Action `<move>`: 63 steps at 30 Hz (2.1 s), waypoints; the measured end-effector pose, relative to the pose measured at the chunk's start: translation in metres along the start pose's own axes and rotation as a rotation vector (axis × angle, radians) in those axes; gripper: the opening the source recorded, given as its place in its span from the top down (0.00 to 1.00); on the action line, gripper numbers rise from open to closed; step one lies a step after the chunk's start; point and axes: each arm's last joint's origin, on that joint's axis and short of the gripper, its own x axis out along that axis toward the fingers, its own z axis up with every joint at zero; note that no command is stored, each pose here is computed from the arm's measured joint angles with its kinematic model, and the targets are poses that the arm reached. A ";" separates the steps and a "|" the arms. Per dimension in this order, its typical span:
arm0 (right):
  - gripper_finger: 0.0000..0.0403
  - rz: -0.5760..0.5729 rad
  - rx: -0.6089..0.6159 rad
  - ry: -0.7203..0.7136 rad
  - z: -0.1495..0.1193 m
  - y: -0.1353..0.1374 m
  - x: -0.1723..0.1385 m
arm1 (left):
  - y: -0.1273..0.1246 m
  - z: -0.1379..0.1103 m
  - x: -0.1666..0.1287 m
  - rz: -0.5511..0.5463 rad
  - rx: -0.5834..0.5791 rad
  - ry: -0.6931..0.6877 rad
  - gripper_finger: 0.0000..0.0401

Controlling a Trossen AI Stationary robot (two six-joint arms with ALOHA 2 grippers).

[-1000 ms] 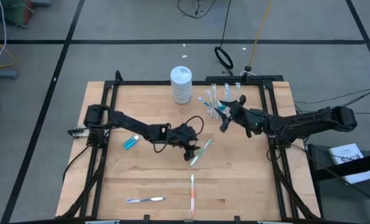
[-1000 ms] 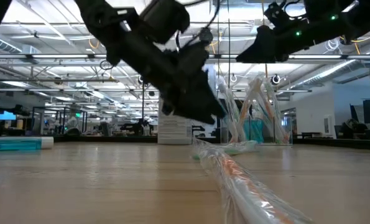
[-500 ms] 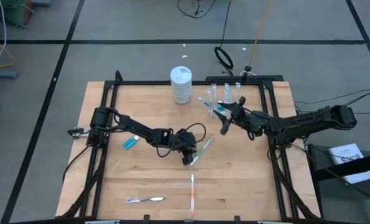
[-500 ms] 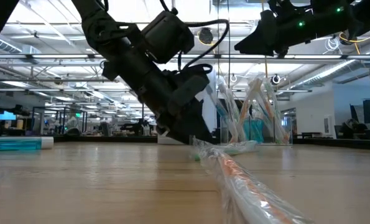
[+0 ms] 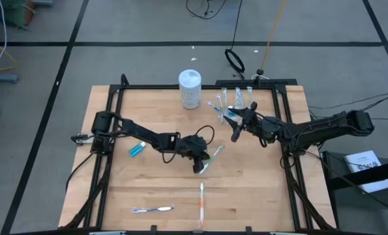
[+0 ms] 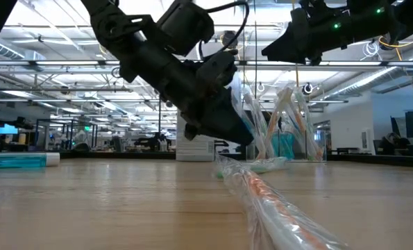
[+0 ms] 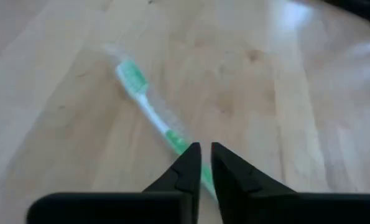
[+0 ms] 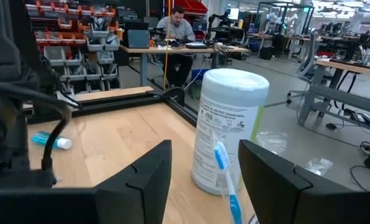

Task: Pick & Place toothbrushing station
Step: Put the white and green toothbrush into the transparent mesh organizer

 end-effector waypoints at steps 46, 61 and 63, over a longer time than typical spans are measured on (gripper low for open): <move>0.55 0.672 -0.040 -0.063 0.003 0.031 -0.013 | -0.006 0.055 -0.192 0.298 0.328 -0.482 0.98; 0.65 0.543 0.079 -0.382 -0.002 0.074 0.050 | 0.004 0.011 -0.148 -0.045 0.272 -0.746 0.96; 0.65 0.533 0.066 -0.395 0.003 0.077 0.058 | 0.003 0.014 -0.147 -0.046 0.272 -0.750 0.97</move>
